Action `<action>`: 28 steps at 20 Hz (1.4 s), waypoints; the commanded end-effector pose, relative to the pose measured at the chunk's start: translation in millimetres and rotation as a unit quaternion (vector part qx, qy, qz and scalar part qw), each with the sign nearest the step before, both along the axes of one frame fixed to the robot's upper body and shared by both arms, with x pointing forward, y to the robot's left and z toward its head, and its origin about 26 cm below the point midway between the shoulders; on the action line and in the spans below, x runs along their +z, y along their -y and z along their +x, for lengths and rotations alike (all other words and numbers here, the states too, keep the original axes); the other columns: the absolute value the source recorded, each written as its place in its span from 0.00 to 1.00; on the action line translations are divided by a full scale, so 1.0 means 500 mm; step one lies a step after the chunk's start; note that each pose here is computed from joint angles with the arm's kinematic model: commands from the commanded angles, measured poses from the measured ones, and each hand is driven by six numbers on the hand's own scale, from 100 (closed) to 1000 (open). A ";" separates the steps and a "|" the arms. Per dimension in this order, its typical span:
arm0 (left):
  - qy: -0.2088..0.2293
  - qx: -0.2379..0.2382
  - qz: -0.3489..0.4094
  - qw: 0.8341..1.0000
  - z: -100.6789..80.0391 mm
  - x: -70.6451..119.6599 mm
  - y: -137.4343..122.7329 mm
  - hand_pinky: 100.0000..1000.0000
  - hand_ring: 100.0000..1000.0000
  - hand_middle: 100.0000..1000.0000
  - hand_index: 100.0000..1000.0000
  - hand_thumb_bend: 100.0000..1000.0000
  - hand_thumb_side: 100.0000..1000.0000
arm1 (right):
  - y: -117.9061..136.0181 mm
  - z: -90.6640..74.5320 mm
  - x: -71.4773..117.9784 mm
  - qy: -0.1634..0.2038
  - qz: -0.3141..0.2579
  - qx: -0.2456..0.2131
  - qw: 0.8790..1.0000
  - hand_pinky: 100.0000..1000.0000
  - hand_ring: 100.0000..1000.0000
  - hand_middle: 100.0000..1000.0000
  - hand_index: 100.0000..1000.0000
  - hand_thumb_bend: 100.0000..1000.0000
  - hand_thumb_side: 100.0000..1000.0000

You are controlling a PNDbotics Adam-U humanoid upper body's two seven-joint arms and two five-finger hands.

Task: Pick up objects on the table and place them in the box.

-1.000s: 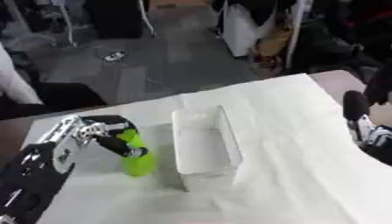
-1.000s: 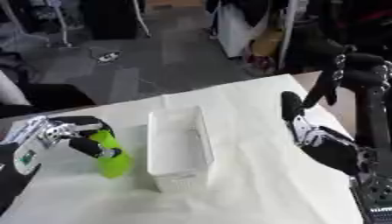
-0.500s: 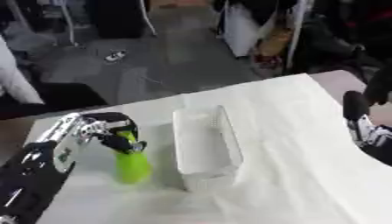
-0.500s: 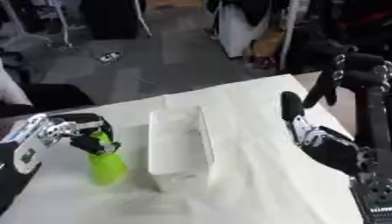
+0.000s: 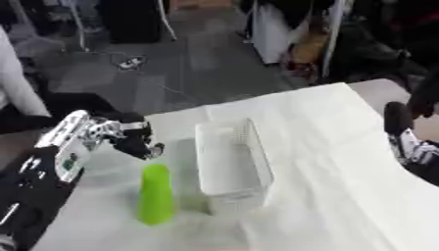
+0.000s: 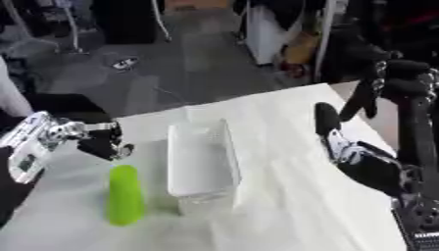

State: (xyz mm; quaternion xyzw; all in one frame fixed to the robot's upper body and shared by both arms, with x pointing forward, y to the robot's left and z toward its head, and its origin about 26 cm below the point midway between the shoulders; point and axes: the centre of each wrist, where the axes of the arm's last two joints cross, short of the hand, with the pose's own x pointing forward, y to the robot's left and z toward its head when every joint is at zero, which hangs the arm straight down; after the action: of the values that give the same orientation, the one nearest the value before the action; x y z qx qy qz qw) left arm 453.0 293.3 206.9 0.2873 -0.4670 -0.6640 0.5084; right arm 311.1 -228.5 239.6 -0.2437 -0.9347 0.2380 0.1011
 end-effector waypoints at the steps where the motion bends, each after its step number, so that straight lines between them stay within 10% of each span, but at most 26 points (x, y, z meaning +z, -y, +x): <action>1: 0.048 0.000 -0.005 0.999 -0.006 0.063 -0.010 0.00 0.00 0.00 0.24 0.00 0.58 | 0.005 -0.006 0.013 0.012 -0.005 -0.002 1.000 0.04 0.22 0.22 0.29 0.23 0.38; 8: 0.103 -0.018 -0.019 0.994 -0.018 0.079 0.001 0.00 0.00 0.00 0.27 0.00 0.59 | 0.006 -0.006 0.014 0.013 -0.005 -0.003 1.000 0.04 0.22 0.22 0.29 0.22 0.38; 9: 0.104 -0.021 -0.015 0.994 -0.020 0.080 0.003 0.00 0.04 0.20 0.40 0.00 0.62 | 0.006 -0.006 0.014 0.013 -0.005 -0.003 1.000 0.04 0.22 0.22 0.29 0.22 0.38; 10: 0.104 -0.024 -0.013 0.994 -0.022 0.083 0.004 0.00 0.00 0.13 0.36 0.00 0.61 | 0.006 -0.006 0.014 0.012 -0.005 -0.003 1.000 0.04 0.22 0.22 0.29 0.22 0.38; 11: 0.100 -0.028 -0.010 0.995 -0.025 0.085 0.006 0.01 0.34 0.44 0.59 0.00 0.69 | 0.006 -0.006 0.014 0.012 -0.006 -0.003 1.000 0.04 0.22 0.22 0.29 0.22 0.38; 12: 0.093 -0.033 -0.008 0.995 -0.027 0.088 0.008 0.00 0.30 0.44 0.59 0.00 0.69 | 0.006 -0.006 0.014 0.012 -0.006 -0.003 1.000 0.04 0.22 0.22 0.29 0.22 0.38; 13: 0.084 -0.038 -0.007 0.996 -0.030 0.090 0.009 0.26 0.54 0.67 0.76 0.18 0.68 | 0.006 -0.006 0.013 0.012 -0.006 -0.004 1.000 0.04 0.22 0.22 0.29 0.22 0.38; 14: 0.071 -0.042 -0.006 0.997 -0.032 0.093 0.010 0.21 0.49 0.62 0.72 0.09 0.68 | 0.006 -0.006 0.013 0.011 -0.007 -0.004 1.000 0.04 0.22 0.22 0.29 0.22 0.38; 15: 0.056 -0.044 -0.003 0.997 -0.034 0.095 0.011 0.48 0.74 0.85 0.90 0.45 0.66 | 0.006 -0.006 0.013 0.011 -0.007 -0.004 1.000 0.04 0.22 0.22 0.29 0.22 0.38; 16: 0.034 -0.046 0.006 0.998 -0.035 0.095 0.011 0.45 0.71 0.82 0.88 0.40 0.67 | 0.007 -0.006 0.013 0.011 -0.007 -0.004 1.000 0.04 0.22 0.22 0.29 0.22 0.38; 17: 0.015 -0.047 0.015 0.999 -0.037 0.098 0.012 0.64 0.86 0.96 0.96 0.62 0.65 | 0.007 -0.006 0.013 0.011 -0.008 -0.004 1.000 0.04 0.22 0.22 0.29 0.22 0.38; 21: -0.041 -0.049 0.050 0.997 -0.034 0.073 0.012 0.85 1.00 1.00 1.00 0.82 0.63 | 0.007 -0.006 0.012 0.010 -0.009 -0.004 1.000 0.04 0.22 0.22 0.29 0.22 0.38; 28: -0.073 -0.051 0.085 0.992 -0.023 0.030 0.004 0.87 1.00 1.00 1.00 0.84 0.60 | 0.007 -0.006 0.013 0.009 -0.010 -0.004 1.000 0.04 0.22 0.22 0.29 0.22 0.38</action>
State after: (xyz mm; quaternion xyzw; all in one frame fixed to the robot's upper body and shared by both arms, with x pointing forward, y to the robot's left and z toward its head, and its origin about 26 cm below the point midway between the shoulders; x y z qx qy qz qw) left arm 442.2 282.0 212.3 0.2372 -0.3932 -0.7458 0.4826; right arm 311.0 -229.3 238.8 -0.2452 -0.9332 0.2408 0.1047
